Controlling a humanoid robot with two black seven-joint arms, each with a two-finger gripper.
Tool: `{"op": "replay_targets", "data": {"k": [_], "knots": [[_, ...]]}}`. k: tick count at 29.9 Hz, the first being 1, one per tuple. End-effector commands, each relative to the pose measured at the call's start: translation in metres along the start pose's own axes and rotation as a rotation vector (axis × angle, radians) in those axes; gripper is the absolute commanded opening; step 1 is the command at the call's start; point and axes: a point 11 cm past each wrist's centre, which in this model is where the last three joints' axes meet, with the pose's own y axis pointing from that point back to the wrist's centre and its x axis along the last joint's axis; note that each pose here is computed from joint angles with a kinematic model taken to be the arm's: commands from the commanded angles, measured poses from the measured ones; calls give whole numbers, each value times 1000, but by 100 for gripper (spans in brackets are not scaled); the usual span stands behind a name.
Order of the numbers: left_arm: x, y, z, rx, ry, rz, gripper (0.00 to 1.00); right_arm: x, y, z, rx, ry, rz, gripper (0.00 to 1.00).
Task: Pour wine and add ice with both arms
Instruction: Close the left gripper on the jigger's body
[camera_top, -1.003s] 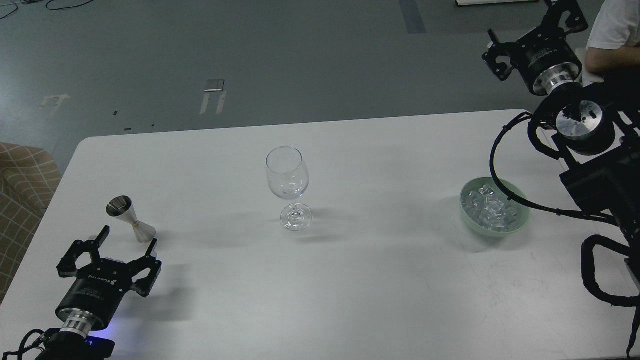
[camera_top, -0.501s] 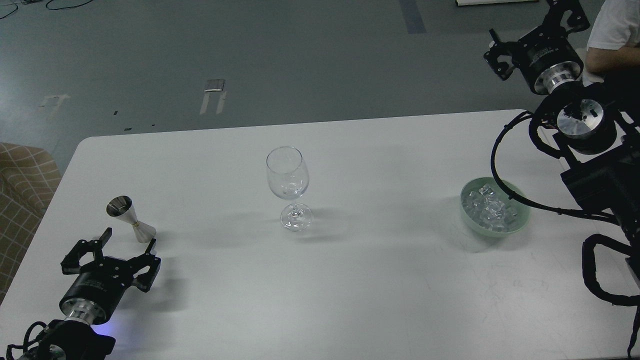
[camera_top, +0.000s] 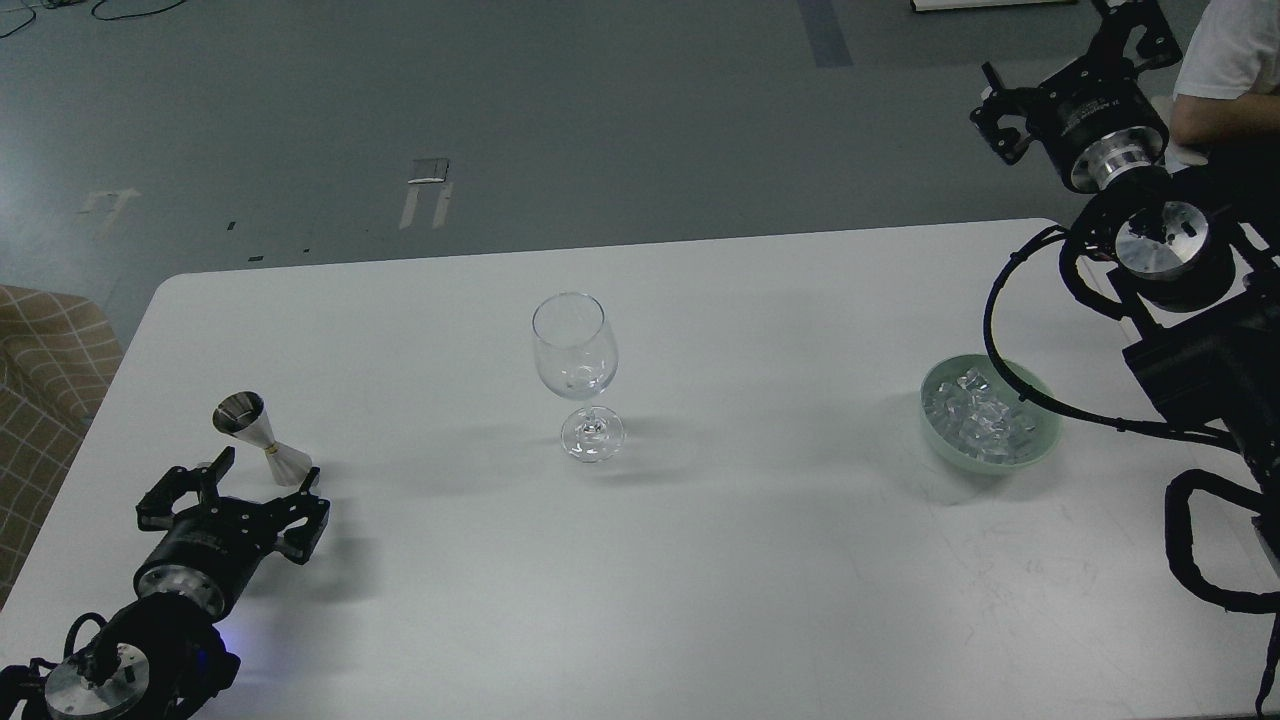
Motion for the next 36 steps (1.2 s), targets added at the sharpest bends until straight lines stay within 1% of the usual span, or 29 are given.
{"op": "replay_targets", "data": {"k": [1, 20, 25, 28, 31, 36], "knots": [[-3, -5, 4, -9, 8, 28, 86, 0, 0, 1, -2, 3, 0, 100], [-5, -13, 10, -22, 18, 37, 85, 4, 1, 2, 3, 3, 10, 100], [-5, -13, 9, -22, 19, 37, 79, 2, 0, 1, 3, 3, 6, 100], [-5, -13, 9, -23, 21, 37, 72, 1, 0, 0, 4, 6, 5, 100], [-6, -13, 8, -22, 22, 34, 67, 1, 0, 0, 3, 6, 5, 100], [-7, -13, 8, -23, 20, 28, 64, 3, 1, 2, 1, 3, 8, 100]]}}
